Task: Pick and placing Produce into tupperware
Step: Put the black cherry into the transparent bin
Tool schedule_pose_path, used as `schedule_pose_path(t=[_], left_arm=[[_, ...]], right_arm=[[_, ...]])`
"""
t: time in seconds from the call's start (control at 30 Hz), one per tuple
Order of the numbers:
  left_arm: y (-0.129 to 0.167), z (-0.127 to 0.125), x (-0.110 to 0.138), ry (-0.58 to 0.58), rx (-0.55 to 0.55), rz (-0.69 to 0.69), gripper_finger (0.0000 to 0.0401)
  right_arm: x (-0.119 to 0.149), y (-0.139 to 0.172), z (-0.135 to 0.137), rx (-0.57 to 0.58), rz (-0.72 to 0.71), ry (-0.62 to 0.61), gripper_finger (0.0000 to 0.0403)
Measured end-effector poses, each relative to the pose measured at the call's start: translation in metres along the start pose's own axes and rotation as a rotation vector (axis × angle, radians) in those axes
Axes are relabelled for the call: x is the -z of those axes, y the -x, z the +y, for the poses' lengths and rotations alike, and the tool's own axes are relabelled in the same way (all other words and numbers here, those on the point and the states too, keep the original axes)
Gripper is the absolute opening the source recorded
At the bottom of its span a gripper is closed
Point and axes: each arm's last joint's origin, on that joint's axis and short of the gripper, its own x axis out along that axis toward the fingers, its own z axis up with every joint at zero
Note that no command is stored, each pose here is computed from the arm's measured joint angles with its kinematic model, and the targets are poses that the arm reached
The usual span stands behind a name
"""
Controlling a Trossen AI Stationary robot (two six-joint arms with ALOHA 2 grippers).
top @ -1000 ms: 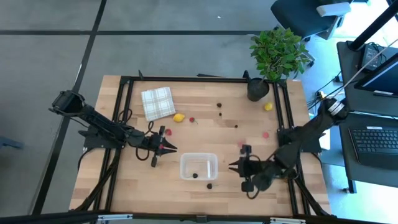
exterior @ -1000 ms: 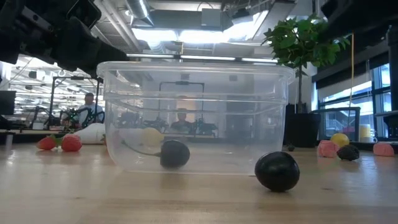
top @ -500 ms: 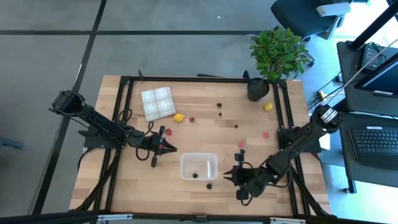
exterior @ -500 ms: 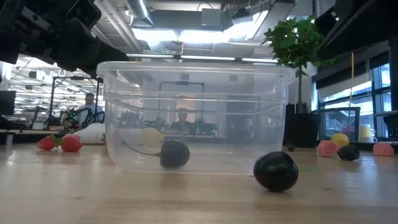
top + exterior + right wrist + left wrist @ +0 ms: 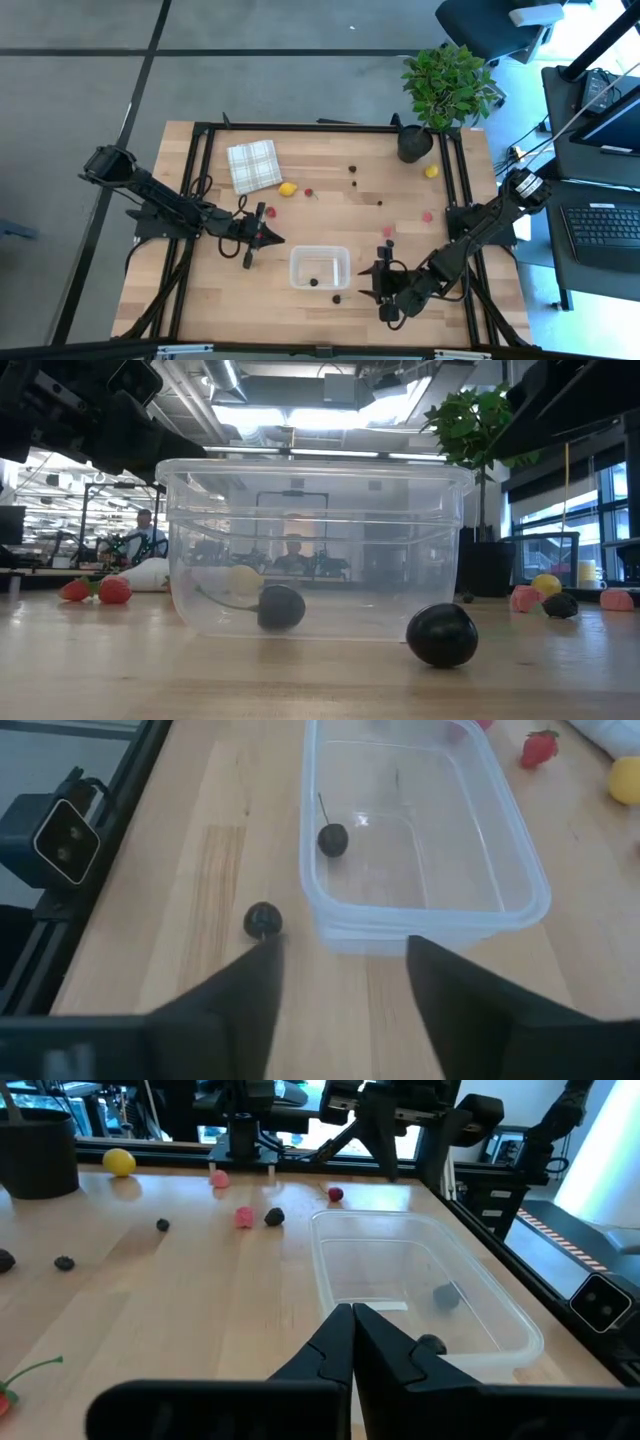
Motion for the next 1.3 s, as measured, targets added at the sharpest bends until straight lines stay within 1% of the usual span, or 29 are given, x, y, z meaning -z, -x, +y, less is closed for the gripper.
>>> schedule_pose_path(t=[0.13,0.2,0.27,0.37,0.5,0.67,0.8,0.97,1.1,1.3], left_arm=[[0.0,0.0,0.0,0.001,0.0,0.0,0.0008],[0.0,0.0,0.0,0.001,0.0,0.0,0.0013],[0.0,0.0,0.0,0.0,0.0,0.0,0.0019],[0.0,0.0,0.0,0.0,-0.001,0.0,0.0026],[0.0,0.0,0.0,0.004,-0.001,0.0,0.0036],[0.0,0.0,0.001,0.003,-0.003,0.01,0.0048],[0.0,0.0,0.002,0.003,-0.005,0.021,0.0056],[0.0,0.001,0.003,-0.001,-0.006,0.031,0.0066],[0.0,-0.001,0.006,-0.007,-0.002,0.056,0.0073],[0.002,-0.006,0.007,-0.012,0.023,0.062,0.0084]], right_arm=[[0.0,0.0,0.0,0.0,0.0,0.004,0.027],[0.0,0.0,0.0,-0.005,0.002,0.012,0.0286],[0.0,0.0,0.0,-0.018,0.008,0.048,0.0296],[-0.001,0.0,0.001,-0.023,0.004,0.088,0.03],[-0.016,0.002,0.009,-0.038,-0.037,0.151,0.03],[-0.031,-0.003,0.03,-0.047,-0.061,0.262,0.03],[-0.033,-0.013,0.049,-0.057,-0.052,0.309,0.03],[-0.028,-0.032,0.066,-0.056,-0.029,0.288,0.03],[-0.014,-0.047,0.071,-0.039,0.02,0.23,0.03],[0.004,-0.06,0.074,-0.011,0.083,0.164,0.03]])
